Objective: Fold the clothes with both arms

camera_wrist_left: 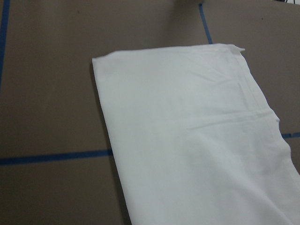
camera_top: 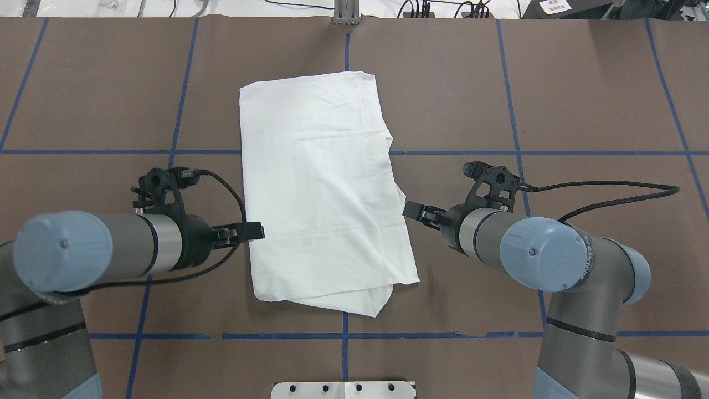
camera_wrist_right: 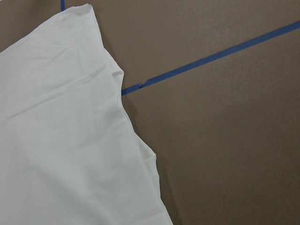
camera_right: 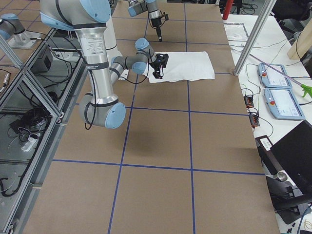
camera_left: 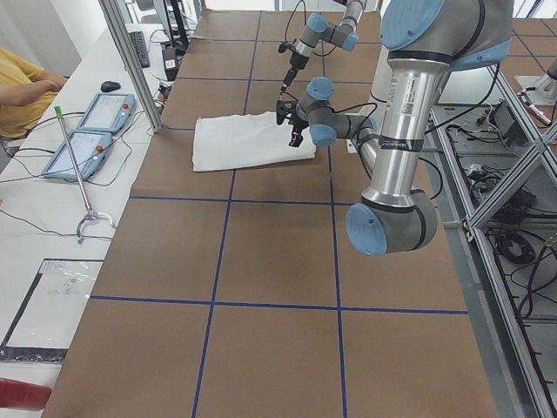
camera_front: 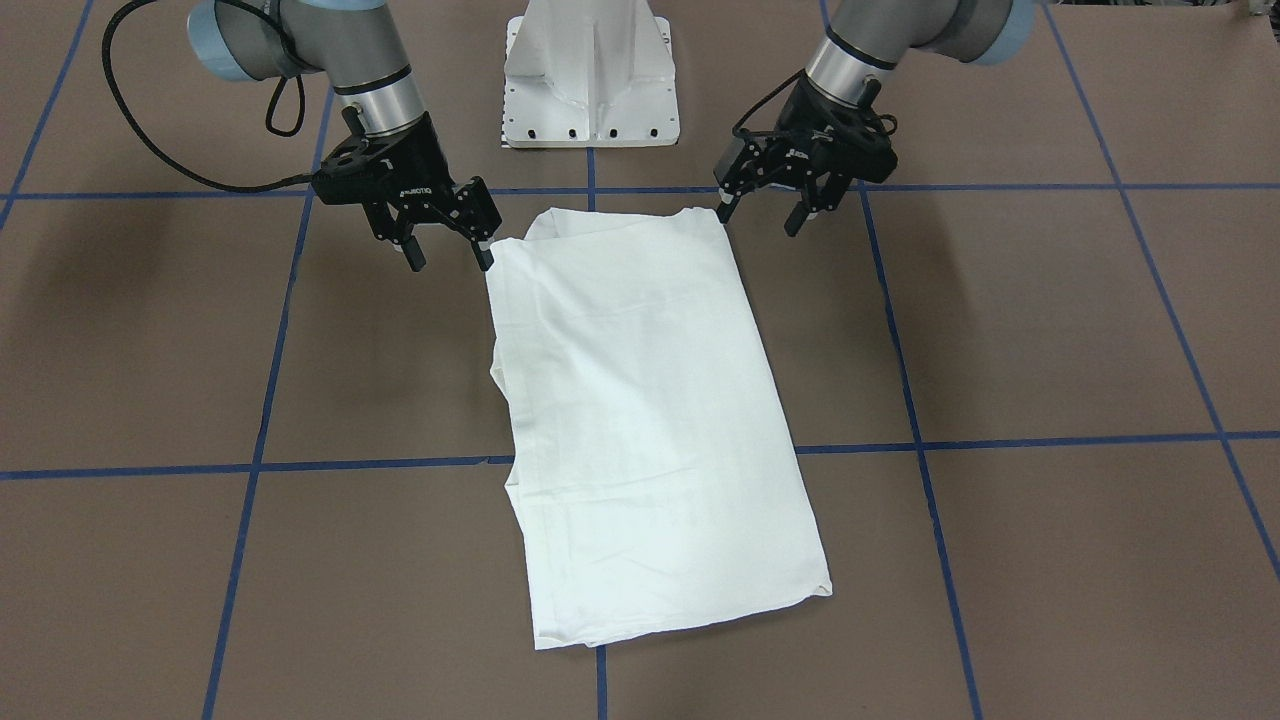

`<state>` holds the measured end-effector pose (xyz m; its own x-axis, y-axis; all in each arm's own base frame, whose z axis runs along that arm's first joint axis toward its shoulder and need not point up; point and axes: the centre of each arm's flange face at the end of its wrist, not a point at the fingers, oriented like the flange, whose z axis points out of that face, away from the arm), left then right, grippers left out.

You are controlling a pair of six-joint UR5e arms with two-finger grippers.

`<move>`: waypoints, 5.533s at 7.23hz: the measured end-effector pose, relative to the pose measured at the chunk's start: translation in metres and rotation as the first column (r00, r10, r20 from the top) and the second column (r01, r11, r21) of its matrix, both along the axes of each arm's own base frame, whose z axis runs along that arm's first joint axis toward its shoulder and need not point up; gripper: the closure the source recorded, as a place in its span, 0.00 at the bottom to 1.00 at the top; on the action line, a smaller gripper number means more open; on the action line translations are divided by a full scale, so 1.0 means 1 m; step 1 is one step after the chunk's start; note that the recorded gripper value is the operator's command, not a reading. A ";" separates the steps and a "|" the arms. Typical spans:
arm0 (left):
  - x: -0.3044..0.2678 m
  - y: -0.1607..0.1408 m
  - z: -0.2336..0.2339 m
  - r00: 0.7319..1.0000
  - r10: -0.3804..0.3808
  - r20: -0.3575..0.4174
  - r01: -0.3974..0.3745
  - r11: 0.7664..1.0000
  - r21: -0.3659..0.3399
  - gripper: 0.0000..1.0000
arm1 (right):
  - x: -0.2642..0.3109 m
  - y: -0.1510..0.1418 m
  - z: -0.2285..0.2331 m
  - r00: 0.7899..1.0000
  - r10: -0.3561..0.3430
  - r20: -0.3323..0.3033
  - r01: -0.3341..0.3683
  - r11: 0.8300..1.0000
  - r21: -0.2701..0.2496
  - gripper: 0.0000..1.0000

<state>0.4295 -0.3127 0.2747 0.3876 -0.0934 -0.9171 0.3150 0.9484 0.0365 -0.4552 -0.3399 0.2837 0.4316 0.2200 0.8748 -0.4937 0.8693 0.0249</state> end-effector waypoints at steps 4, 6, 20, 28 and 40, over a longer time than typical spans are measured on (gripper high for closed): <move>0.072 0.042 0.040 0.999 -0.034 -0.004 0.033 0.992 -0.118 0.07 | 0.001 0.000 0.002 1.000 0.005 0.002 -0.005 1.000 0.002 0.00; 0.081 0.050 0.044 1.000 -0.019 -0.009 0.018 0.993 -0.119 0.10 | 0.001 -0.001 0.003 1.000 0.007 0.000 -0.007 1.000 0.001 0.00; 0.083 0.050 0.043 1.000 -0.016 -0.005 0.015 0.994 -0.108 0.25 | -0.002 -0.001 0.005 1.000 0.008 -0.005 -0.008 1.000 -0.001 0.00; 0.084 0.048 0.052 0.999 0.011 0.031 -0.009 0.998 -0.062 0.26 | -0.002 -0.001 0.006 1.000 0.009 -0.005 -0.009 1.000 -0.002 0.00; 0.087 0.042 0.042 1.000 -0.004 0.012 0.005 0.998 -0.061 1.00 | -0.099 0.045 -0.006 0.994 0.067 -0.081 -0.088 0.953 -0.288 0.10</move>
<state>0.5164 -0.2707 0.3164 0.3978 -0.1510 -0.9050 0.3191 0.9475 -0.0179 -0.5541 -0.2951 0.2777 0.4605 0.4959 0.7362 -0.5661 0.8029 -0.1867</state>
